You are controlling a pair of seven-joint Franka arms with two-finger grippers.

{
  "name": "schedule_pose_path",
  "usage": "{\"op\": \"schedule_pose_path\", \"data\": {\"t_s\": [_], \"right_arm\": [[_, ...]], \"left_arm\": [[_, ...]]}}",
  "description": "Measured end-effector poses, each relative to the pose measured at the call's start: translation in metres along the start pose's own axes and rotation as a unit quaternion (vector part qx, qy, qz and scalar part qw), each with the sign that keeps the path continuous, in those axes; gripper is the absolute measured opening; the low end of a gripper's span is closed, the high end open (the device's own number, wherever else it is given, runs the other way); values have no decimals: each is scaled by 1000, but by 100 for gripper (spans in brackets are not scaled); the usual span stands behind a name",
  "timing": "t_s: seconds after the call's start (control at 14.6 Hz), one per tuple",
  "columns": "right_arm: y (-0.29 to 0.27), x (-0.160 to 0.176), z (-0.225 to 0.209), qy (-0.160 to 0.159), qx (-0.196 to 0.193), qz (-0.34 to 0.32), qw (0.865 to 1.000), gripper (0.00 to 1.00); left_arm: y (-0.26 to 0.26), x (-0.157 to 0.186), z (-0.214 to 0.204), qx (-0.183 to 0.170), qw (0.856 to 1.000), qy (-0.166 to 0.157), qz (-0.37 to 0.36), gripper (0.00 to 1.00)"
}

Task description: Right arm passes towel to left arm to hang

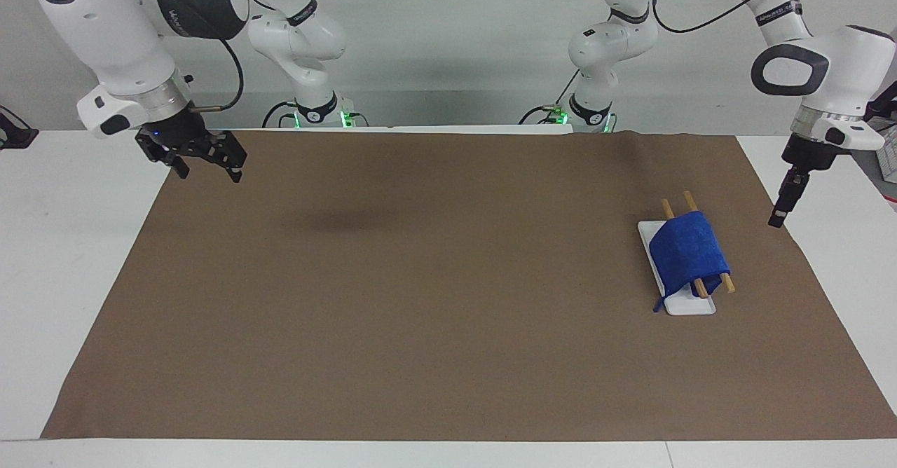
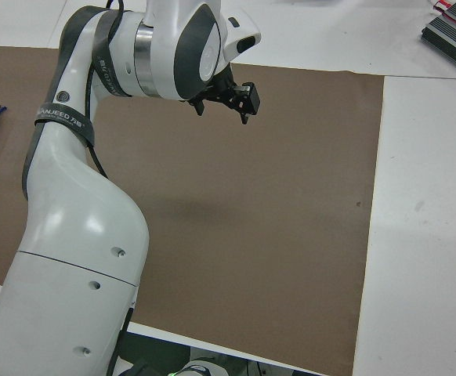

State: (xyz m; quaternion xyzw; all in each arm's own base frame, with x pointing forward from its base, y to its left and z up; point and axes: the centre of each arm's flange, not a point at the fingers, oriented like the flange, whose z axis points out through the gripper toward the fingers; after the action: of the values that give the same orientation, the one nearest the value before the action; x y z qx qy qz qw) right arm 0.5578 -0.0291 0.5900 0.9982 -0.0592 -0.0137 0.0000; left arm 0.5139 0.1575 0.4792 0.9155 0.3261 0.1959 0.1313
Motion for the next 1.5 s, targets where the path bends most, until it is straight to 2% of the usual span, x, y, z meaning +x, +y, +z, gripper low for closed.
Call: {"op": "schedule_pose_path", "data": {"t_s": [0.07, 0.27, 0.48, 0.68, 0.96, 1.16, 1.3, 1.5], "right_arm": [[0, 0, 0, 0, 0, 0, 1000, 100], [0, 0, 0, 0, 0, 0, 1000, 100], [0, 0, 0, 0, 0, 0, 1000, 100], [0, 0, 0, 0, 0, 0, 1000, 100], [0, 0, 0, 0, 0, 0, 1000, 100], [0, 0, 0, 0, 0, 0, 1000, 100], [0, 0, 0, 0, 0, 0, 1000, 100], [0, 0, 0, 0, 0, 0, 1000, 100]], "left_arm": [[5, 5, -8, 14, 1000, -5, 22, 99], [31, 22, -42, 62, 994, -38, 85, 100], [64, 24, -74, 83, 986, -78, 122, 100], [110, -3, -104, 116, 966, -154, 173, 100], [179, -55, -138, 137, 929, -243, 242, 100], [202, -74, -124, 142, 913, -267, 273, 100], [210, -81, -118, 143, 904, -271, 297, 100], [211, -81, -121, 143, 900, -269, 311, 100]]}}
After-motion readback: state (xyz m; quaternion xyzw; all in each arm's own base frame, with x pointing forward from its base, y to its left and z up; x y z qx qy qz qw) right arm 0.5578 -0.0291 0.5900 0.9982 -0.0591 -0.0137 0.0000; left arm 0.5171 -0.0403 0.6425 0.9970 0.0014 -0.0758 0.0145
